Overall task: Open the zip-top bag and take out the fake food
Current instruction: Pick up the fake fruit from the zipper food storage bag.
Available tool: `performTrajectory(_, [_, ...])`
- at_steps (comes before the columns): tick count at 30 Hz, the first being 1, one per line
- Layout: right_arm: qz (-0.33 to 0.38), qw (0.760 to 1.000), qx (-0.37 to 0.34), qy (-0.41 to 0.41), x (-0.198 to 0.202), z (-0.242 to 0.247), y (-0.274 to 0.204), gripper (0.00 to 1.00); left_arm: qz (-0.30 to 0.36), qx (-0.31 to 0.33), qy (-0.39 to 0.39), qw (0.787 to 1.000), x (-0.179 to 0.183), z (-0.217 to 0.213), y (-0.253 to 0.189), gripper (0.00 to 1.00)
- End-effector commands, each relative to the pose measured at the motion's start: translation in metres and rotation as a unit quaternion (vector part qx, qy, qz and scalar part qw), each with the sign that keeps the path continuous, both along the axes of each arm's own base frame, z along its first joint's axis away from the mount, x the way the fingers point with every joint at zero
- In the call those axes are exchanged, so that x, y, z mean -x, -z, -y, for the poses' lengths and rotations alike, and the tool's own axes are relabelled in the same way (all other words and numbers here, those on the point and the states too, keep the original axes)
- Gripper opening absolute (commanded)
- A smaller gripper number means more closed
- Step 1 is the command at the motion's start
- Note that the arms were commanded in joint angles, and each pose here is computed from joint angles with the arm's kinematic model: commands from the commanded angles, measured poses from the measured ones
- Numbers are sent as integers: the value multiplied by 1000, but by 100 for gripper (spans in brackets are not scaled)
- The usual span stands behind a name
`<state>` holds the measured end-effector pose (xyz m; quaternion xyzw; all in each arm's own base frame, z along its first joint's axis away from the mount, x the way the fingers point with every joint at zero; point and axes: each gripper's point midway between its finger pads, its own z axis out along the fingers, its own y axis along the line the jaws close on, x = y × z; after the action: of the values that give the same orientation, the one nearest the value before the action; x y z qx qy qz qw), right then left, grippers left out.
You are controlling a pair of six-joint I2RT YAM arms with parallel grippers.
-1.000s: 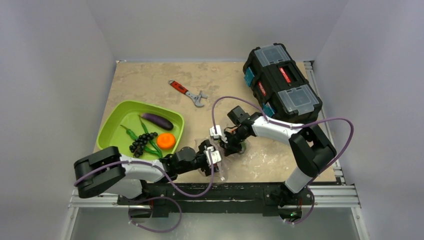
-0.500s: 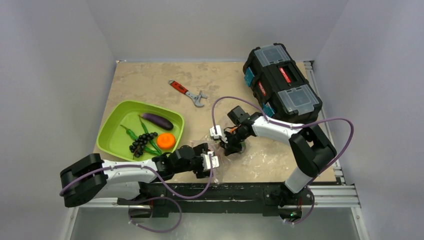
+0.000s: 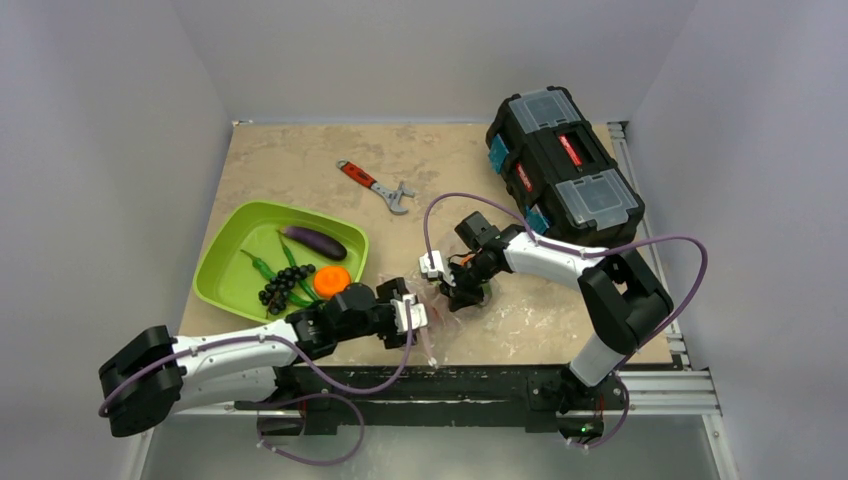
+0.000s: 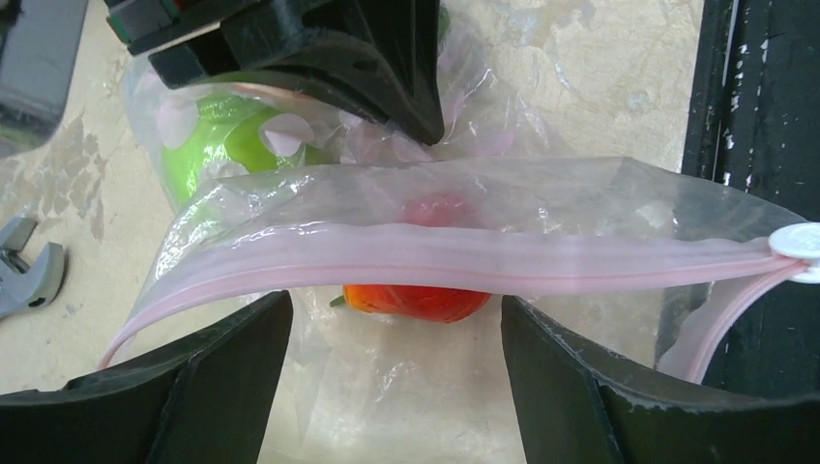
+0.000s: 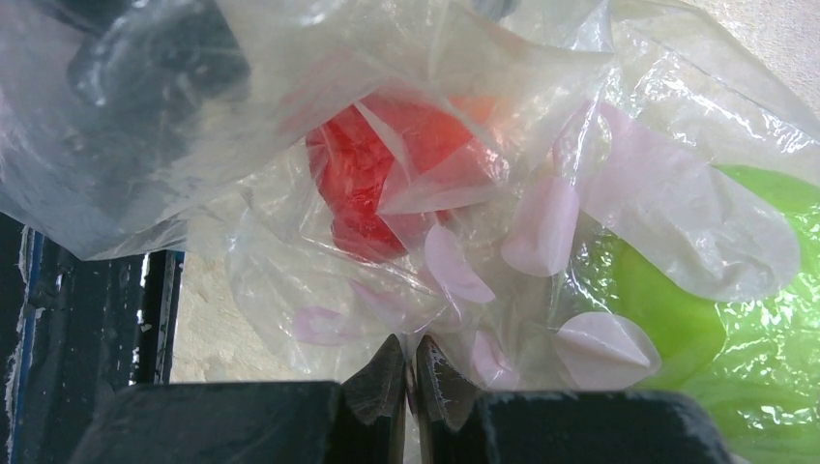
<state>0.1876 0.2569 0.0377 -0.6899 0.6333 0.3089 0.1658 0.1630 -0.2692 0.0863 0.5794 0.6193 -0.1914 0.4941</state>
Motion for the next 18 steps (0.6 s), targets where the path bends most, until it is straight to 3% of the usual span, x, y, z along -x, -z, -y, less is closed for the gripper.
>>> performTrajectory(1, [28, 999, -21, -7, -6, -5, -16, 5, -32, 22, -12, 999, -5, 6, -8, 78])
performTrajectory(8, [25, 999, -19, -7, -6, -5, -15, 5, -88, 38, -41, 995, -10, 15, 3, 77])
performTrajectory(18, [24, 1000, -18, -7, -6, -5, -14, 5, -107, 62, -68, 990, -20, 24, 5, 80])
